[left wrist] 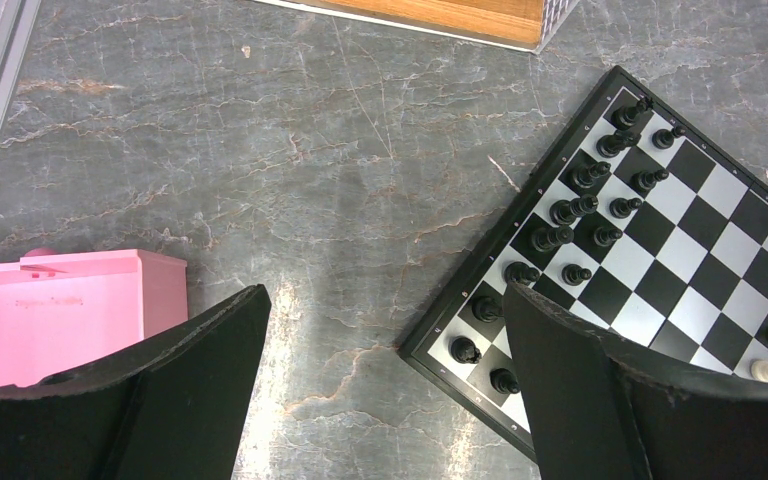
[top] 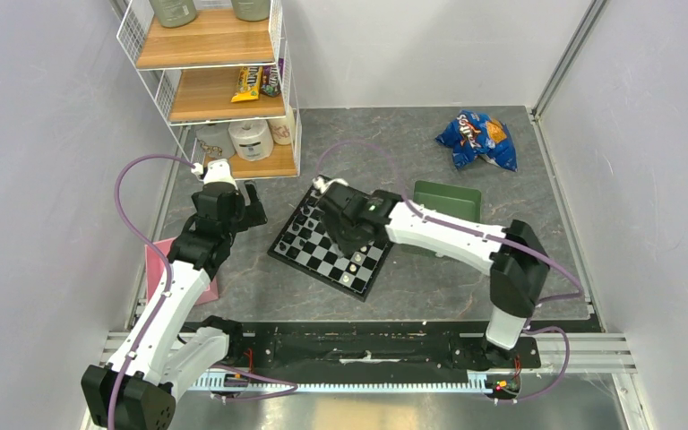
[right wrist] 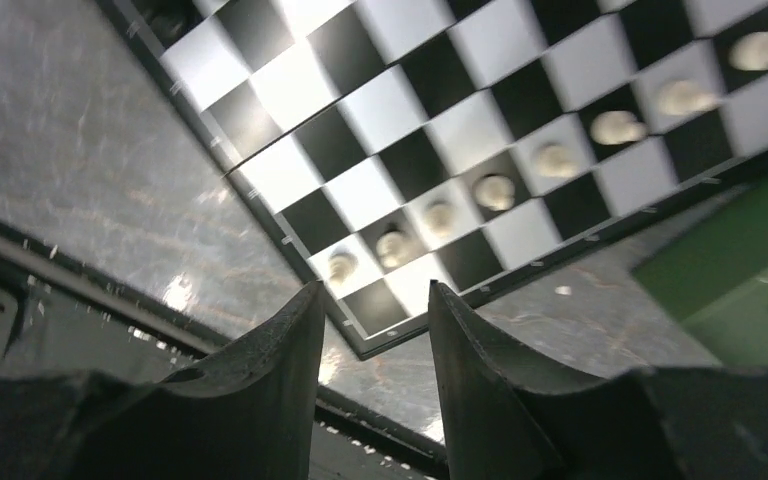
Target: Set up the chess pieces on the board
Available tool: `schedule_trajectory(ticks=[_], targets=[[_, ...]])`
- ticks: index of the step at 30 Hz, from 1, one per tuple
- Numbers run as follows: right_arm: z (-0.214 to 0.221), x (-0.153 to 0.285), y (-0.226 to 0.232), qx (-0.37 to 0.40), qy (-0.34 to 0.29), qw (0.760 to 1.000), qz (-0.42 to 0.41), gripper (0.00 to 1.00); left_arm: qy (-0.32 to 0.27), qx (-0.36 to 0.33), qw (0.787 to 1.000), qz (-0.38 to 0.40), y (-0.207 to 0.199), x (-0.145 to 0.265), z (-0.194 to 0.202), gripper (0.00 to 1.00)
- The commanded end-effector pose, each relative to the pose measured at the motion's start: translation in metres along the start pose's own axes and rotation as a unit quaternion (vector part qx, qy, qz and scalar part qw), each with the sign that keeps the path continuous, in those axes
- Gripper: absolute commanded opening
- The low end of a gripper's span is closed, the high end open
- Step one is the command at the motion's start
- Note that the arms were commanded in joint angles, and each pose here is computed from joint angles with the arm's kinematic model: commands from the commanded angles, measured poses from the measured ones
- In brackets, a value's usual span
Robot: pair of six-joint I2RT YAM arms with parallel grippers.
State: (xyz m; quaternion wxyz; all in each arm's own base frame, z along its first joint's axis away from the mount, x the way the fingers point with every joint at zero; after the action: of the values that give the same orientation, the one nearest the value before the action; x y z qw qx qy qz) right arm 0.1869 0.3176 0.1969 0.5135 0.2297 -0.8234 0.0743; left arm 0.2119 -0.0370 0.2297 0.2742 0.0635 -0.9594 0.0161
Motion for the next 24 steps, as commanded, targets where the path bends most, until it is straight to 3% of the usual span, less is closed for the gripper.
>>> schedule_trajectory(ticks=[1, 8, 13, 20, 24], targets=[[-0.028, 0.023, -0.045, -0.082, -0.077, 0.992, 0.050, 0.50, -0.017, 0.004, 1.000, 0.001, 0.001, 0.002, -0.006, 0.94], [-0.031, 0.029, -0.144, -0.237, -0.089, 0.956, 0.150, 0.50, -0.012, 0.002, 1.000, 0.005, -0.001, 0.000, -0.006, 0.94], [-0.023, 0.025, -0.196, -0.314, -0.064, 0.931, 0.174, 0.50, -0.011, 0.002, 1.000, 0.003, -0.001, -0.001, -0.005, 0.94], [-0.011, 0.023, -0.248, -0.378, -0.041, 0.907, 0.181, 0.48, -0.009, 0.001, 1.000, 0.003, -0.001, -0.001, -0.005, 0.94], [-0.017, 0.021, -0.252, -0.371, -0.038, 0.914, 0.158, 0.48, -0.008, 0.001, 1.000, 0.002, -0.001, -0.002, -0.005, 0.94]])
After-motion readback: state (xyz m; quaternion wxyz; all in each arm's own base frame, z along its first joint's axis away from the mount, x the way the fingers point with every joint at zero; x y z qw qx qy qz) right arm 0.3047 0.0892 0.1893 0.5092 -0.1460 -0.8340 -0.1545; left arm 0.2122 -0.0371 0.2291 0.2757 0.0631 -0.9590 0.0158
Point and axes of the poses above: each gripper's point midway between its finger pads, its own x axis back along the fingers, its own y axis along the line the jaws close on, z = x × y, the point moved 9 cm from there along x, back along the fingers, and after that the axes turned 7 degrees about -x, right-handed, at the moved point
